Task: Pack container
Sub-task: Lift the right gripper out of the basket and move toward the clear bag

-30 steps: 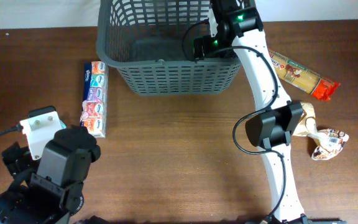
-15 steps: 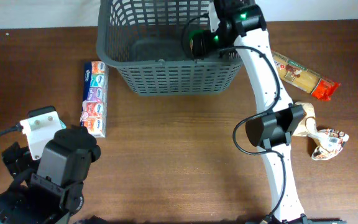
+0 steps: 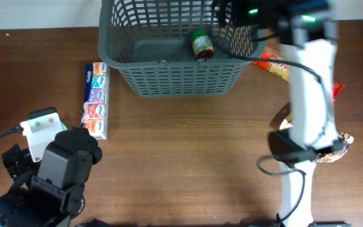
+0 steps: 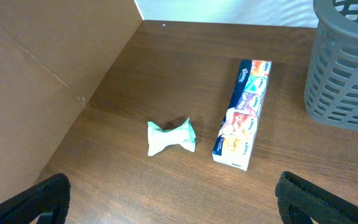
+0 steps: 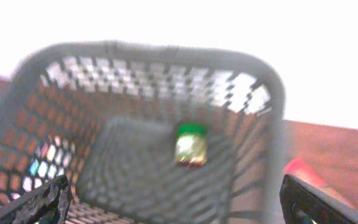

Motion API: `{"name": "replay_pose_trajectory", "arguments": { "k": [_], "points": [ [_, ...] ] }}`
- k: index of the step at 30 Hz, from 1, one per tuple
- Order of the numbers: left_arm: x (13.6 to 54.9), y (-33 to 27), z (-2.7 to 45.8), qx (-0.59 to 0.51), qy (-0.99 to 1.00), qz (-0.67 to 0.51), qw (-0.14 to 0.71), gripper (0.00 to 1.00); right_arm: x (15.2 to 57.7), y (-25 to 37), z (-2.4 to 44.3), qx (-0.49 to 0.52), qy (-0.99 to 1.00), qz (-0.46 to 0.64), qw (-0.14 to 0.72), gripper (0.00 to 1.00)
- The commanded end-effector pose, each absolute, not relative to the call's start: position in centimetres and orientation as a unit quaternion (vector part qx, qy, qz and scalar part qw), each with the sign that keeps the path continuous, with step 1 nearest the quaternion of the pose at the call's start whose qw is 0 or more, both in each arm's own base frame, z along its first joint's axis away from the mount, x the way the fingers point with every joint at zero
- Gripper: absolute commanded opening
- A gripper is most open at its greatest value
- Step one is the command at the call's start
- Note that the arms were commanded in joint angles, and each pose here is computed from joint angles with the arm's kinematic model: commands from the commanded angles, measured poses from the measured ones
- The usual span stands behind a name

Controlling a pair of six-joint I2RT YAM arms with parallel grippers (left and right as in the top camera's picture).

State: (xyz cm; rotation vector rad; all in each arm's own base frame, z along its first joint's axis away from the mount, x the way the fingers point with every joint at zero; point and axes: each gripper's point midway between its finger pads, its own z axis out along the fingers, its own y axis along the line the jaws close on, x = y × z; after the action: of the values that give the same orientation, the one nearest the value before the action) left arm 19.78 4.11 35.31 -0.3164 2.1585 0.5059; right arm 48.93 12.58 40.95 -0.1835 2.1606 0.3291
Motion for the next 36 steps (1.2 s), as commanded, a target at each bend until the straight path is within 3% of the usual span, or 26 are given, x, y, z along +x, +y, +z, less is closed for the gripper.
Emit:
{"name": "replay_pose_trajectory", "arguments": {
  "k": [1, 6, 12, 18, 23, 30, 36],
  "points": [
    [19.8, 4.1, 35.6, -0.126, 0.866, 0.205, 0.439, 0.99, 45.7, 6.9, 46.7, -0.025, 0.850, 0.099, 0.518, 0.99],
    [19.8, 4.1, 35.6, -0.126, 0.866, 0.205, 0.439, 0.99, 41.9, -3.3, 48.2, 0.117, 0.846, -0.001, 0.521, 0.99],
    [19.8, 4.1, 35.6, -0.126, 0.866, 0.205, 0.439, 0.99, 38.5, -11.0, 44.5, 0.273, 0.853, -0.022, 0.445, 0.99],
    [19.8, 4.1, 35.6, -0.126, 0.866, 0.205, 0.439, 0.99, 38.7, -13.0, 41.6, 0.359, 0.845, 0.010, 0.395, 0.99],
    [19.8, 4.1, 35.6, -0.126, 0.866, 0.205, 0.439, 0.99, 39.4, -11.7, 40.2, 0.301, 0.878, 0.023, 0.372, 0.99],
    [19.8, 4.1, 35.6, -0.126, 0.866, 0.205, 0.439, 0.99, 39.0, -12.7, 39.6, 0.307, 0.881, -0.010, 0.361, 0.98],
    [19.8, 4.1, 35.6, -0.126, 0.866, 0.205, 0.439, 0.99, 33.5, -16.3, 38.8, 0.441, 0.829, -0.115, 0.324, 0.99]
  ]
}}
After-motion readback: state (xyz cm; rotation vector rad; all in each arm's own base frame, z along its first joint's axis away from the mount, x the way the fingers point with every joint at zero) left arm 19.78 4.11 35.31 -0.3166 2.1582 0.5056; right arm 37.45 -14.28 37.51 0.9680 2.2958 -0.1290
